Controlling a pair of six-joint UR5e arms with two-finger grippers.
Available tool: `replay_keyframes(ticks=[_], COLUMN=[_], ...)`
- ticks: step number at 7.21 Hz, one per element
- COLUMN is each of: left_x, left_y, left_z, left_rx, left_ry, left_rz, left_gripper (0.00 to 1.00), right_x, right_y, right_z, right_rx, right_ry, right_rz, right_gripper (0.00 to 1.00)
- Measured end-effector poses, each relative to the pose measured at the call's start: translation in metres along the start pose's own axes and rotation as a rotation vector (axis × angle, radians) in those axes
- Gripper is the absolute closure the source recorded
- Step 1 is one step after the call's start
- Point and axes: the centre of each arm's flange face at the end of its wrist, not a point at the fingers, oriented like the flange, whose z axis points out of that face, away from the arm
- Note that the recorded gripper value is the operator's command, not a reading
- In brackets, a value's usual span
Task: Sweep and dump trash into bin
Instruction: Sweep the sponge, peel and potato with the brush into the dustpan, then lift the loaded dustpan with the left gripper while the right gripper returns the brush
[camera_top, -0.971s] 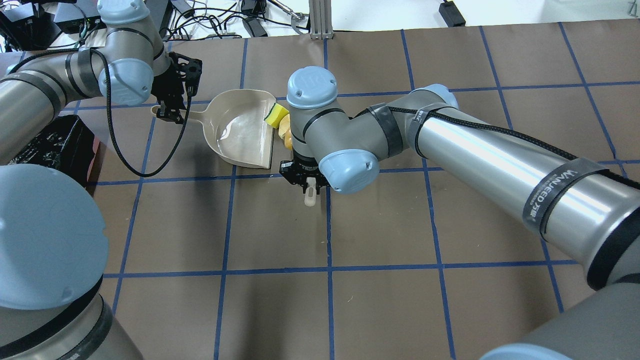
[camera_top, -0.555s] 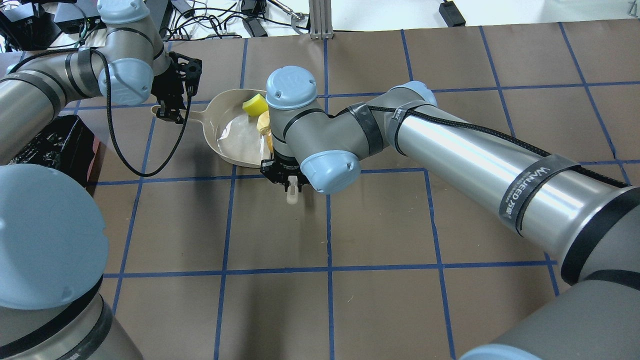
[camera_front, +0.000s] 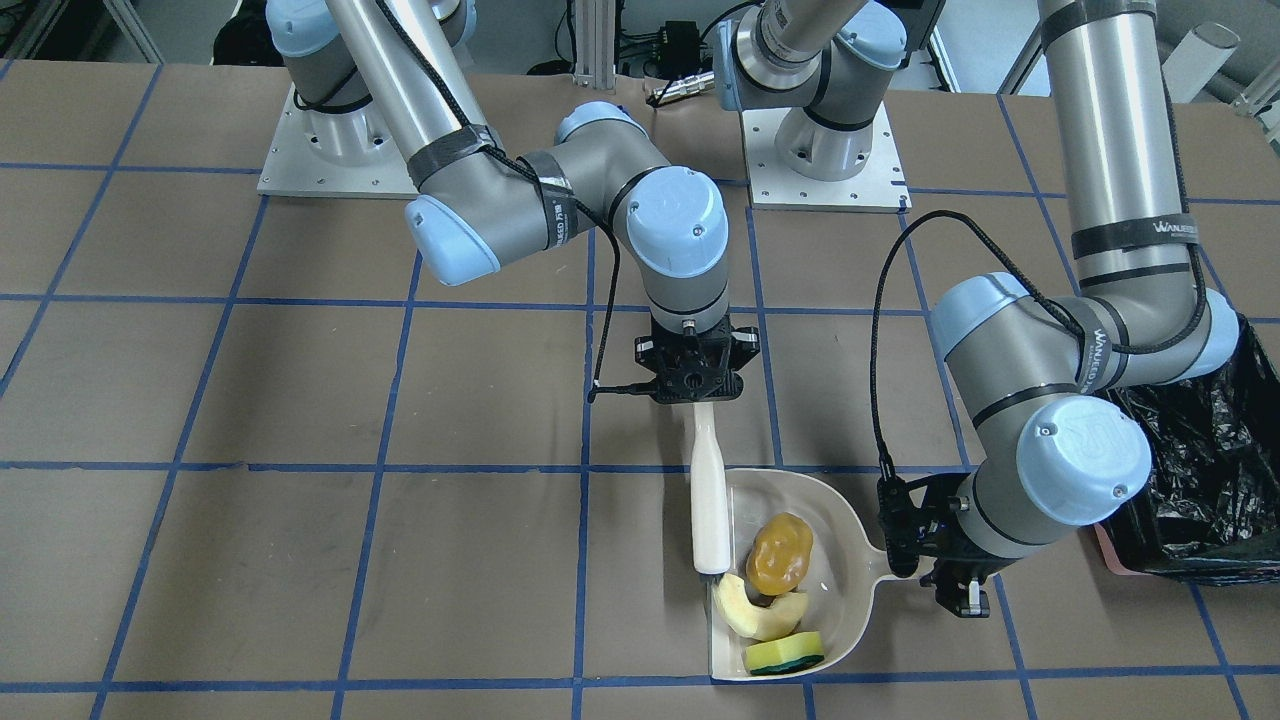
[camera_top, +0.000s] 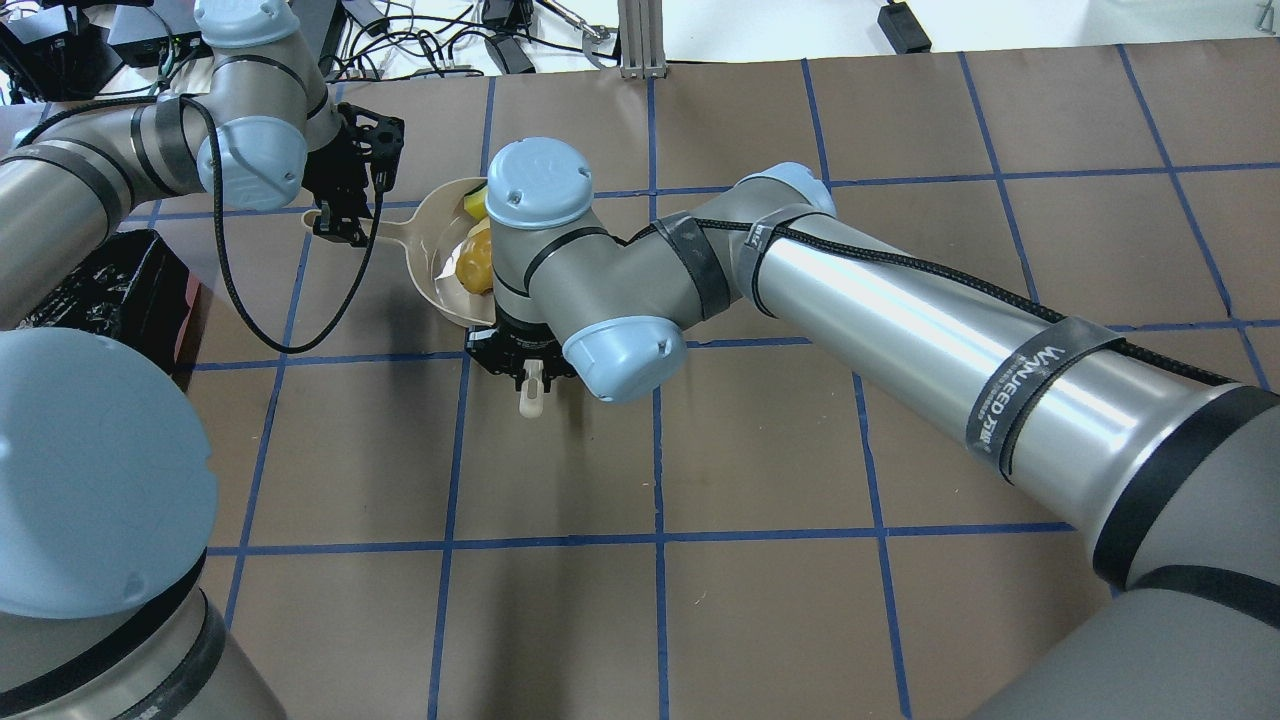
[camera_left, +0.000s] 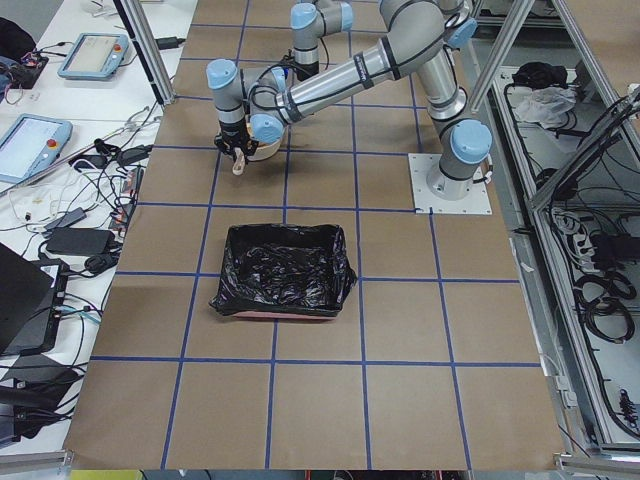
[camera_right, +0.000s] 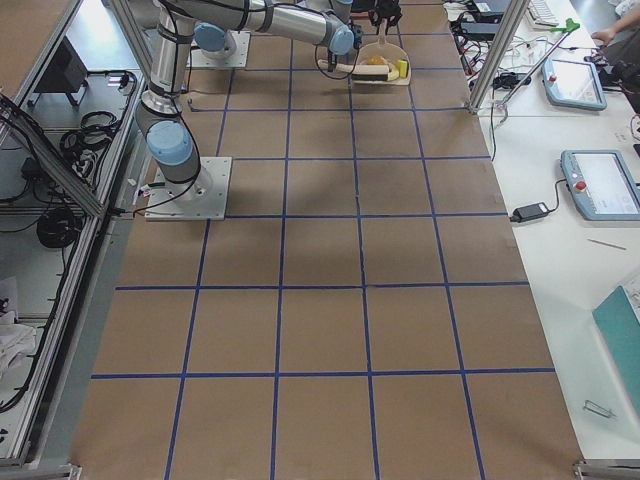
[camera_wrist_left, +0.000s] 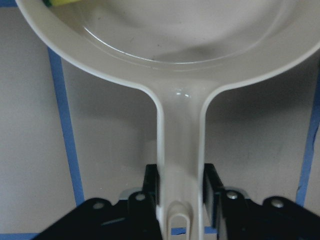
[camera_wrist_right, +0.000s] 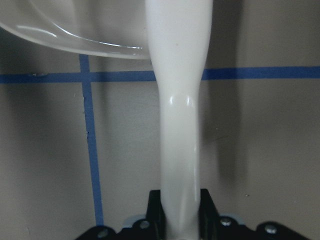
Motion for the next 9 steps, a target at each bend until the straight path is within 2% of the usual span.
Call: replay_keyframes(ticks=[2,4,6,8,9], left_x=[0.0,0.0,0.0,0.0,0.002], left_y=[0.0,0.0,-0.001,0.001,0.006], left_z=[0.0,0.0,0.001,0.0,-0.004], left_rx=[0.001,0.006,0.013,0.051,0.075], left_ry=[-0.002,-0.001,-0.002,-0.008,-0.017], left_rz=[-0.001,0.0,0.004,-0.003,-0.013], left_gripper=[1.0,1.0,1.0,1.0,1.0], right_x=[-0.012,-0.002,0.056,0.142,0.194], right_y=[0.003,-0.001,-0.021,-0.05,-0.063], right_z=[-0.012,-0.046,-0.095,-0.14,-0.156], right_rx=[-0.004,-0.028,-0.054,-0.052,-0.046], right_ry=[-0.001,0.045,0.114,0.126,0.139], right_rz=[0.021,0.009,0.008,0.071,0.076], right_gripper=[1.0,1.0,1.0,1.0,1.0])
